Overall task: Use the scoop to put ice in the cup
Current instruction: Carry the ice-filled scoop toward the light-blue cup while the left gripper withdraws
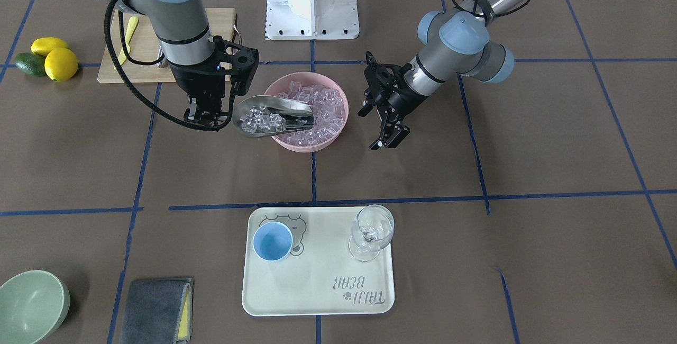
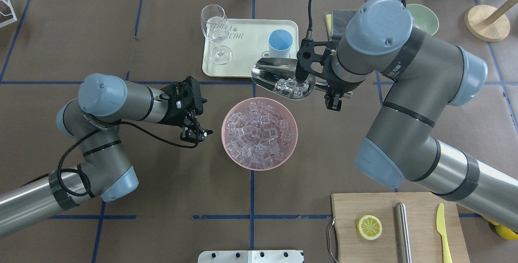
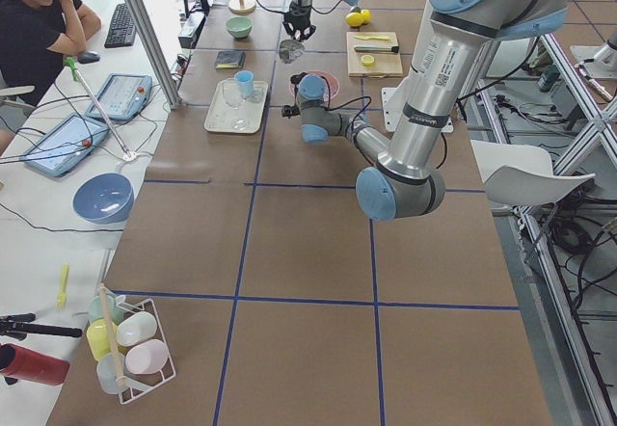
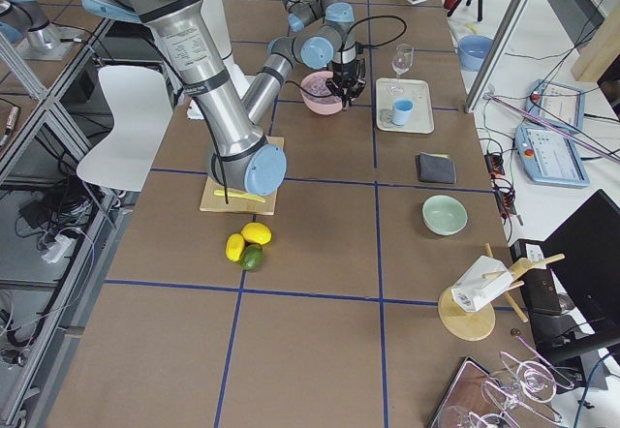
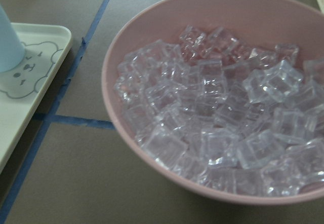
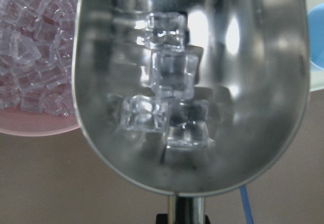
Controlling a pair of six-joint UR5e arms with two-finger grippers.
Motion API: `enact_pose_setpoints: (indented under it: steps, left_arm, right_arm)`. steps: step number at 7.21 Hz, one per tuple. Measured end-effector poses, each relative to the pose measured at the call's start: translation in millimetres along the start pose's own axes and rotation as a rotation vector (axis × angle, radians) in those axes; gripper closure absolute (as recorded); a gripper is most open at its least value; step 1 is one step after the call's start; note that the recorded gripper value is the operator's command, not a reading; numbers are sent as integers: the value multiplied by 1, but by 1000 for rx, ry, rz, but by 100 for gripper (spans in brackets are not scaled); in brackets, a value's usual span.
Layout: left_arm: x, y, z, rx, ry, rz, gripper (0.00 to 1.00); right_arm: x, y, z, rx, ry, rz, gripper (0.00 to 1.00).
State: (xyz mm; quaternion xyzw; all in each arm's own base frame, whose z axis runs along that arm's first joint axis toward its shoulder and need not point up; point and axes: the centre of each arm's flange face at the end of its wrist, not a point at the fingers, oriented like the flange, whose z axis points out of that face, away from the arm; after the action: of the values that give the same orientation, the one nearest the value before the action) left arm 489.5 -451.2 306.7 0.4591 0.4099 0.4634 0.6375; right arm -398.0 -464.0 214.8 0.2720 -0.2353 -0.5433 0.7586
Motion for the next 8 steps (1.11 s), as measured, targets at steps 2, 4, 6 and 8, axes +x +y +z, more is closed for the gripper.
enact_pose_setpoints:
  steps: [2, 4, 6, 8]
  left_arm:
    - [-47, 3, -32, -31, -78, -39, 0]
    - [-98, 19, -64, -86, -162, -92, 0]
    - [-140, 34, -95, -124, -219, -143, 0]
    - [-188, 56, -133, -197, -291, -234, 0]
  right_arm:
    - [20, 14, -27, -122, -5, 134, 100]
    - [35, 25, -33, -241, -23, 265, 100]
    - [57, 29, -19, -270, -56, 423, 100]
    - [83, 19, 4, -275, -86, 491, 100]
